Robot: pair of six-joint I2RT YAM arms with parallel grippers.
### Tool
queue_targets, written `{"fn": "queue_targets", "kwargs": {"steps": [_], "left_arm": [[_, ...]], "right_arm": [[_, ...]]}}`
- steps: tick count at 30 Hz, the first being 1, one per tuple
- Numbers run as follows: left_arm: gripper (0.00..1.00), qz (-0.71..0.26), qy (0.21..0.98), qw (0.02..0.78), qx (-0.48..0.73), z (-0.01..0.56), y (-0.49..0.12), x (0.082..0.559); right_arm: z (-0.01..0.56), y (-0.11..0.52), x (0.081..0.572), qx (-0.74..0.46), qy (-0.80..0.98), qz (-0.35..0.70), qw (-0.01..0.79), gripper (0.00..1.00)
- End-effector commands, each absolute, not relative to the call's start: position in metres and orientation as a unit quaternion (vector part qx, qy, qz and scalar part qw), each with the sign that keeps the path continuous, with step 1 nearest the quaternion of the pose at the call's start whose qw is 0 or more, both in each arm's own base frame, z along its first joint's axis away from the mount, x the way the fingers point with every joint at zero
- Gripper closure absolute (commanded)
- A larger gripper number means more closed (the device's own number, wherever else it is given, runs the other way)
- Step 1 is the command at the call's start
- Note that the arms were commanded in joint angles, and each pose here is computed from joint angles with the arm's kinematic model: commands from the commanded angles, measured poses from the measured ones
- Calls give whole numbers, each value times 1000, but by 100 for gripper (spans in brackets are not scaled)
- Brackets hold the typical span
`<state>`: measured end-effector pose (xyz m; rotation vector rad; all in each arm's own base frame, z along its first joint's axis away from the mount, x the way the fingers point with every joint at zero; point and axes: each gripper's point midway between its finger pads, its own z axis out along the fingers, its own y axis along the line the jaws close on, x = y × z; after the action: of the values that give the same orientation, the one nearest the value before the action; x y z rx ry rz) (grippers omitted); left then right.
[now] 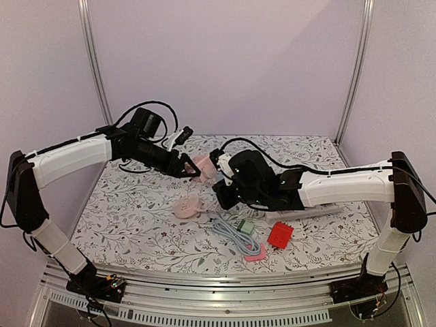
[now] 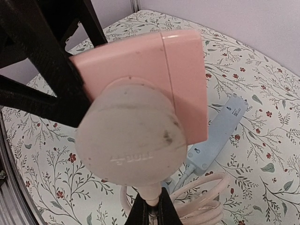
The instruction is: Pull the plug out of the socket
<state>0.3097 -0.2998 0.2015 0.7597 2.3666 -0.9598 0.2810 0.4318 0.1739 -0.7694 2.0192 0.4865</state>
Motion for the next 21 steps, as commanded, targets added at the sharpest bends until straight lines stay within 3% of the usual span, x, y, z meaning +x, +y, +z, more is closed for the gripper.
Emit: {"fn": "queue_targets", "kwargs": {"steps": [1, 13, 21], "left_arm": [[94, -423, 822, 264, 275, 243, -302, 309], [94, -438, 815, 263, 275, 248, -302, 306], [95, -305, 873, 284, 254, 219, -276, 328]], "right_arm": [[164, 430, 289, -294, 829, 183, 439, 100], [159, 435, 292, -293, 832, 182, 435, 100], [172, 436, 292, -292, 826, 189, 443, 100]]}}
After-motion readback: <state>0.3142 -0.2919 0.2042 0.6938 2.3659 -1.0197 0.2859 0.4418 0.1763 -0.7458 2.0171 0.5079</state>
